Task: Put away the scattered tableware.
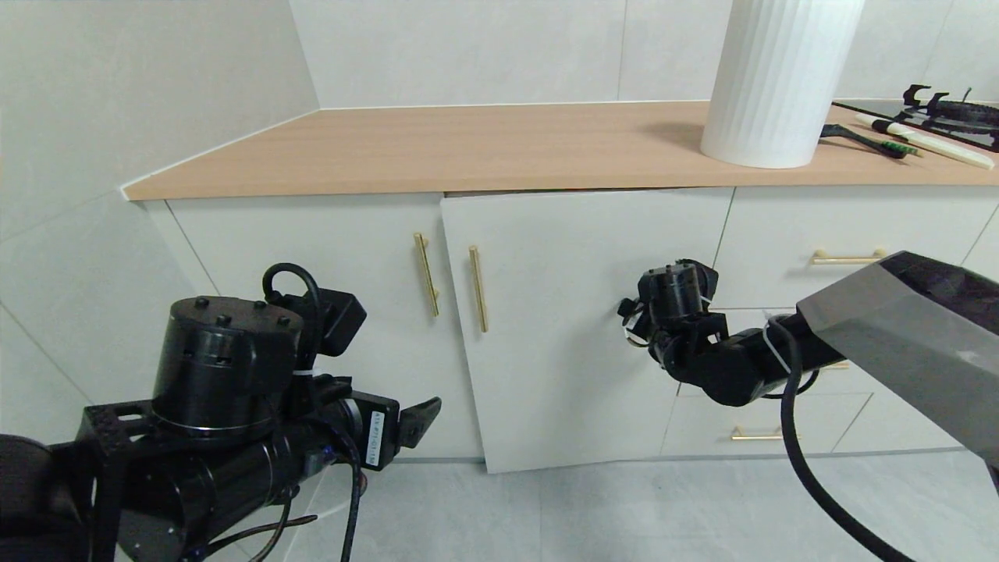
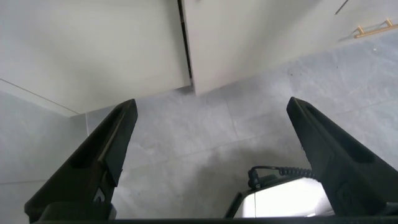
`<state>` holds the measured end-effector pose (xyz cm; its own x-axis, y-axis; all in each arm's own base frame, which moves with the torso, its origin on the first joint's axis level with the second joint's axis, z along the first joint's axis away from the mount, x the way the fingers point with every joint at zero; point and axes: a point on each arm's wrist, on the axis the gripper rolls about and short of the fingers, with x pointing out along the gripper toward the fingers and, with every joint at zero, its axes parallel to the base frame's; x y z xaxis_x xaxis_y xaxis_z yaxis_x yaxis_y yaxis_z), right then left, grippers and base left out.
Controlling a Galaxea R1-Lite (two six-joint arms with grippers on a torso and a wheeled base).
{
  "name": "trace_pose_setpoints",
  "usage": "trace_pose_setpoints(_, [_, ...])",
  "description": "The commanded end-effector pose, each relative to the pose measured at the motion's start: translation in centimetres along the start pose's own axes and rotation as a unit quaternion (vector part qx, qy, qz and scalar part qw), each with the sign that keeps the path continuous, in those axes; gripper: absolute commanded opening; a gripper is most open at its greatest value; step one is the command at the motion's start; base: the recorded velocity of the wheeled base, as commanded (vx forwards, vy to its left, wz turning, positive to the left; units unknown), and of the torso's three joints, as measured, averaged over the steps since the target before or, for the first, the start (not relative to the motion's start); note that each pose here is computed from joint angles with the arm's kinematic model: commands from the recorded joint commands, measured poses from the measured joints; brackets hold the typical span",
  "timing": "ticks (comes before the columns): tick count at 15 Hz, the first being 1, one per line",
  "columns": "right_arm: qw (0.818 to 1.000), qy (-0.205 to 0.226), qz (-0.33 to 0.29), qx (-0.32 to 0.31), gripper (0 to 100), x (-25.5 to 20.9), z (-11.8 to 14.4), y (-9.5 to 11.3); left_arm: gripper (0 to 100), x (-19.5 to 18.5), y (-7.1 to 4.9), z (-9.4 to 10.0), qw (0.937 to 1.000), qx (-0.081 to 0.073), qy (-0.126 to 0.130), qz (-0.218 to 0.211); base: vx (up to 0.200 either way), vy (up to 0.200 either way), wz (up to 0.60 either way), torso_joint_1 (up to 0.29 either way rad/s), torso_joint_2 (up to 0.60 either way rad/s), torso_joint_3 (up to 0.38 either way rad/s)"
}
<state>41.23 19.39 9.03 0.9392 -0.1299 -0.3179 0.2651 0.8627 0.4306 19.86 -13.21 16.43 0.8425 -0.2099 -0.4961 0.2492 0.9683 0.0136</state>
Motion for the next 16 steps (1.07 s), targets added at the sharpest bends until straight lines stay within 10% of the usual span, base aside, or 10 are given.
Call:
trace_pose_setpoints(1, [1.000,-0.006,-0.011,-0.001,100,0.9,-0.7,0.0,100,-0.1,0.0,0.1,1.0000,-0.001,-0.003,0.000,0.000,0.000,0.00,0.000,0.00,0.000])
trace_pose_setpoints(16, [0.999,-0.031,-0.029,0.005,100,1.5,-0.2,0.1,100,-0.2,0.0,0.1,1.0000,-0.001,-0.003,0.000,0.000,0.000,0.00,0.000,0.00,0.000])
